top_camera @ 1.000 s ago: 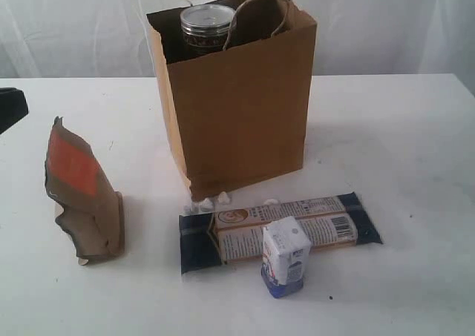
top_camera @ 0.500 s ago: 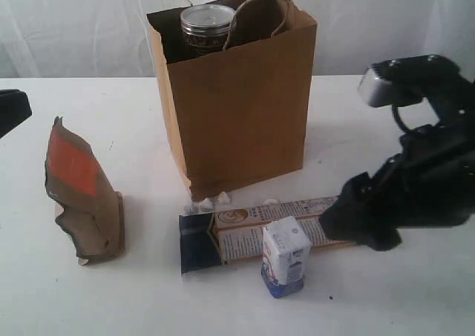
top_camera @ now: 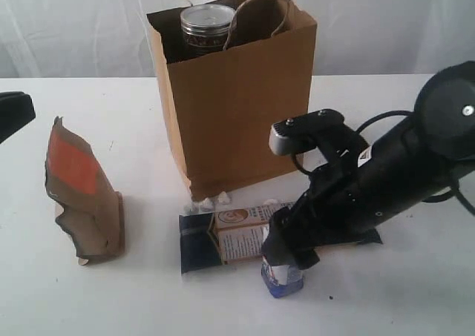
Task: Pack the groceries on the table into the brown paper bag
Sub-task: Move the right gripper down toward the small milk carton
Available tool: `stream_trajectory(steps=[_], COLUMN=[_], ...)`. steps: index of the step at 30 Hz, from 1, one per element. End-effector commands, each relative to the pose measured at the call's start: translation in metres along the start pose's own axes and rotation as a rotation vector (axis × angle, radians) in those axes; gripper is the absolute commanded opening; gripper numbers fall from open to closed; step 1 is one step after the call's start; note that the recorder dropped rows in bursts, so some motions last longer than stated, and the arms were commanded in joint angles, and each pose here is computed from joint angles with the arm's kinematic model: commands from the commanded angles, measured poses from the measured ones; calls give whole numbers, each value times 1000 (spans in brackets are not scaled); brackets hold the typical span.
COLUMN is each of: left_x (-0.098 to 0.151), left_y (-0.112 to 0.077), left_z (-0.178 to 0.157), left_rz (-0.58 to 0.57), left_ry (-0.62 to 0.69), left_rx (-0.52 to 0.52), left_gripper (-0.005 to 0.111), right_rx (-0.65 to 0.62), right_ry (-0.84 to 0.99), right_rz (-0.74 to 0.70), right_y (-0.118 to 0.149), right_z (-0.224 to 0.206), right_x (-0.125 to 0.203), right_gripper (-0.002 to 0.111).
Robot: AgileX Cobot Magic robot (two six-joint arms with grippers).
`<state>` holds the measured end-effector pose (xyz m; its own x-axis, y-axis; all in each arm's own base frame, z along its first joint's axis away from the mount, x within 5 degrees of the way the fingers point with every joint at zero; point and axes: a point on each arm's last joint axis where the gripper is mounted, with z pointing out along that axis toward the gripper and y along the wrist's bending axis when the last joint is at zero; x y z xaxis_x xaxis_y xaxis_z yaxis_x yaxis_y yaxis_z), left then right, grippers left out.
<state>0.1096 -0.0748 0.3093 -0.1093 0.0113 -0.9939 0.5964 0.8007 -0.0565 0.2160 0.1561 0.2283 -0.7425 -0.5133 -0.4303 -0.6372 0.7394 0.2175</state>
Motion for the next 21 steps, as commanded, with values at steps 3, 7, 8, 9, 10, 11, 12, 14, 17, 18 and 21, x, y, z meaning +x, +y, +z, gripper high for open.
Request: stream_trajectory(steps=[3,7,8,9,10,11,12,14,17,18,21], left_x=[2,2,2,2,2,2,2,2,2,2,2], left_y=[-1,-1,-1,-1,-1,-1,-1,-1,-1,-1,-1], left_z=[-1,-1,-1,-1,-1,-1,-1,-1,-1,-1,-1], left_rz=[6,6,6,6,6,6,6,6,6,6,6], left_ry=[5,5,5,5,5,5,5,5,5,5,5], left_rx=[11,13,13,13,13,13,13,13,13,13,13], left_gripper=[0,0,0,0,0,0,0,0,0,0,0], right_rx=[26,41,47,52,56,57,57,57,62,63,64], right_ry=[47,68,66,64,62,63,65,67,55,51,45], right_rz=[-11,-19,-19,-18,-17,-16,-16,-13,-14,-14,-16], right_y=[-9,-16,-17,-18,-19,-20,-20,-20,-21,-21,-20], right_z=[29,47,50,53,55,56,57,58,58,57,56], right_x=[-2,-2,-2,-2,-3,-3,-2,-2,-3,-4,-4], right_gripper=[77,77,77,77,76,74,69,57,39,33,23])
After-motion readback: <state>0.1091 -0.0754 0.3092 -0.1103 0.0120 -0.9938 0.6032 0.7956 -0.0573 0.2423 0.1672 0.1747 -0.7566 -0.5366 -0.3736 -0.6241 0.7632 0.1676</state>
